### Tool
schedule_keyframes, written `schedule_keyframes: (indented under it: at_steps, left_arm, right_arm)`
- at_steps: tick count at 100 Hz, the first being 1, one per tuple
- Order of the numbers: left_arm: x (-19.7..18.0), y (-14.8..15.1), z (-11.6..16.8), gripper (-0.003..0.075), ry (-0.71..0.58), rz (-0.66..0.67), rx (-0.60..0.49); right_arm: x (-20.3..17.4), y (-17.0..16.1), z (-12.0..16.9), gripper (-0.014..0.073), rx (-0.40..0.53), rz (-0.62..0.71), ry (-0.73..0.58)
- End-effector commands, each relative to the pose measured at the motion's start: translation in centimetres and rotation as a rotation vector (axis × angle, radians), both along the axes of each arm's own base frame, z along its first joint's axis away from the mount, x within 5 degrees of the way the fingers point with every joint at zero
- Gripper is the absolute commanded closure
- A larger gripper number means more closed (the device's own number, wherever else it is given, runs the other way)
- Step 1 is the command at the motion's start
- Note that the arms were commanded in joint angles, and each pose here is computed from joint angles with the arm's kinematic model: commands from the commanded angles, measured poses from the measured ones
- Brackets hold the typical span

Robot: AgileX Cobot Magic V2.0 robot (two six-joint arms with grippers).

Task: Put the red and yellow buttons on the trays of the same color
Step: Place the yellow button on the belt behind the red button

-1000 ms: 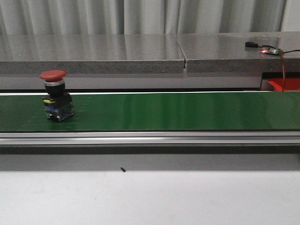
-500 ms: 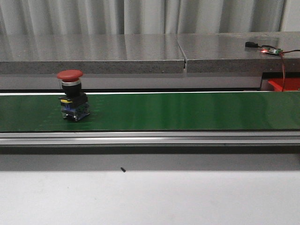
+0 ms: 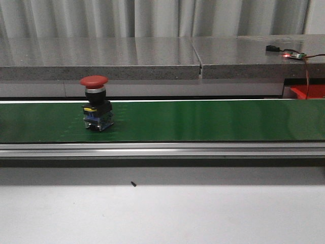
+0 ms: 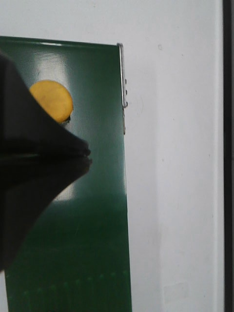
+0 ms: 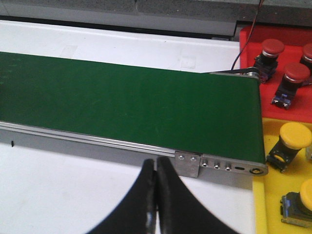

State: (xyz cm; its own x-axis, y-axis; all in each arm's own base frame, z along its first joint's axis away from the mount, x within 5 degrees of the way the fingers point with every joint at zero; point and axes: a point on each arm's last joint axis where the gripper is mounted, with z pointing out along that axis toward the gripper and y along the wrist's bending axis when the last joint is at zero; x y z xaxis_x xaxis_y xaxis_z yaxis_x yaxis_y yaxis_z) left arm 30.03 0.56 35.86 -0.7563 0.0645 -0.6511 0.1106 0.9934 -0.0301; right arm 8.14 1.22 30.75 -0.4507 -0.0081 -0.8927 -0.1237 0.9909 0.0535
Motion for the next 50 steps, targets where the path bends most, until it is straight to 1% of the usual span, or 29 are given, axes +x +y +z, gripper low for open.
schedule_keyframes:
  at_steps: [1, 9, 21, 50]
  left_arm:
    - [-1.8, -1.6, 2.8, 0.0739, -0.159, -0.052, 0.039]
    - [-3.2, -2.7, 3.1, 0.0739, -0.21, -0.087, 0.034]
    - [-5.8, -3.4, 3.1, 0.0739, -0.265, -0.116, 0.029]
    - [-13.3, -3.0, 1.7, 0.0739, -0.352, -0.117, 0.016]
  right_arm:
    - [0.2, 0.1, 1.2, 0.0662, 0.018, -0.002, -0.063]
    - [0.2, 0.1, 1.2, 0.0662, 0.018, -0.002, -0.062]
    - [0.1, 0.1, 1.1, 0.0662, 0.021, 0.002, -0.054]
    - [1.1, 0.1, 0.7, 0.0662, 0.028, 0.005, 0.005]
